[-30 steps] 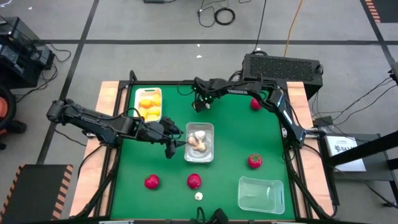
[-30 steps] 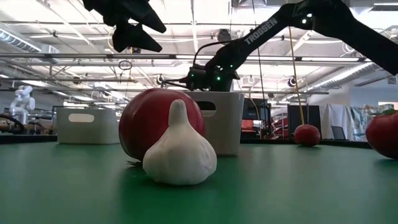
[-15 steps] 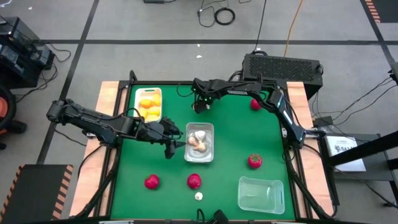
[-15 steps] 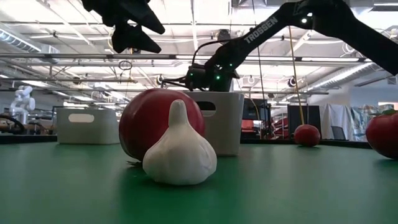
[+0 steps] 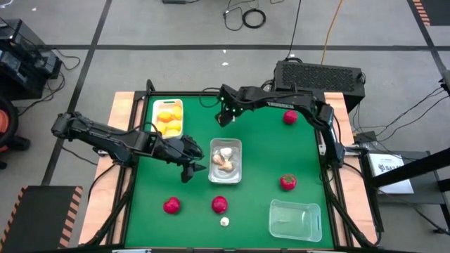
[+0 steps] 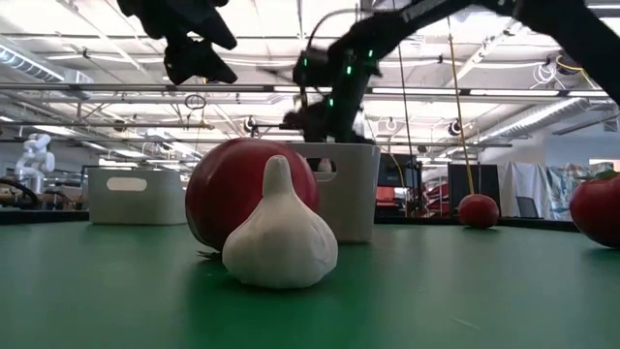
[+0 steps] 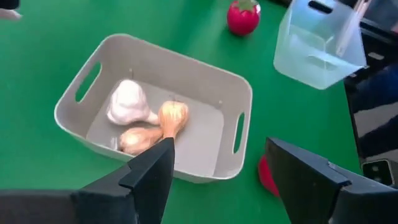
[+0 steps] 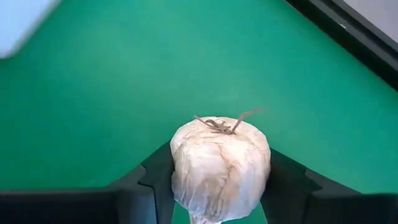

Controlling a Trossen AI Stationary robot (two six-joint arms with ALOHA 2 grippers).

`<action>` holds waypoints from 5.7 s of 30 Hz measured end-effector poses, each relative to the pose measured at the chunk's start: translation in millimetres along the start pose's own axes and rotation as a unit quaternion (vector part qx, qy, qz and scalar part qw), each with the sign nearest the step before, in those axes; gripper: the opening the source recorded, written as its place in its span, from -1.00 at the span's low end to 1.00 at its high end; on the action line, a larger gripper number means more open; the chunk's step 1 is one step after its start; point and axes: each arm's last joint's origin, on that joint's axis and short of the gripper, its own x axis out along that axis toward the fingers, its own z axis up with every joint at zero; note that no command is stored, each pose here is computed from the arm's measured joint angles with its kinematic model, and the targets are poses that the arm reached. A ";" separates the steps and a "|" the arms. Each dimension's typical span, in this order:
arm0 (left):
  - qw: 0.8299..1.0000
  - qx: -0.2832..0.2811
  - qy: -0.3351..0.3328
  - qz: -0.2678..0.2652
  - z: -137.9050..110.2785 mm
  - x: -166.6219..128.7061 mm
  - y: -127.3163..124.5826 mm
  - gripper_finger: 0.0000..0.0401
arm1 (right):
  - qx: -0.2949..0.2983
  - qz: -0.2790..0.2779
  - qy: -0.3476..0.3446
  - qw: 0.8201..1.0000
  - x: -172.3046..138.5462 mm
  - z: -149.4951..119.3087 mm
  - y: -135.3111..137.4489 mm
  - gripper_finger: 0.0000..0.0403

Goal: Sort produce into baskets
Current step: Put the garlic into the gray bin

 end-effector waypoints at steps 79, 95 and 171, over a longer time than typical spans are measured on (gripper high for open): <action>0.978 0.172 0.044 -0.113 -51.2 116.0 -187.7 0.29 | -0.219 -0.014 -0.005 0.976 -195.4 -329.3 179.9 0.37; 0.963 0.238 0.107 -0.062 -84.1 157.0 -173.3 -0.02 | -0.178 -0.012 -0.018 0.984 -203.7 -346.2 178.7 0.37; 0.881 0.442 0.166 0.034 30.8 90.6 -58.0 -0.96 | -0.067 -0.059 -0.016 0.996 -152.2 -235.4 164.7 0.37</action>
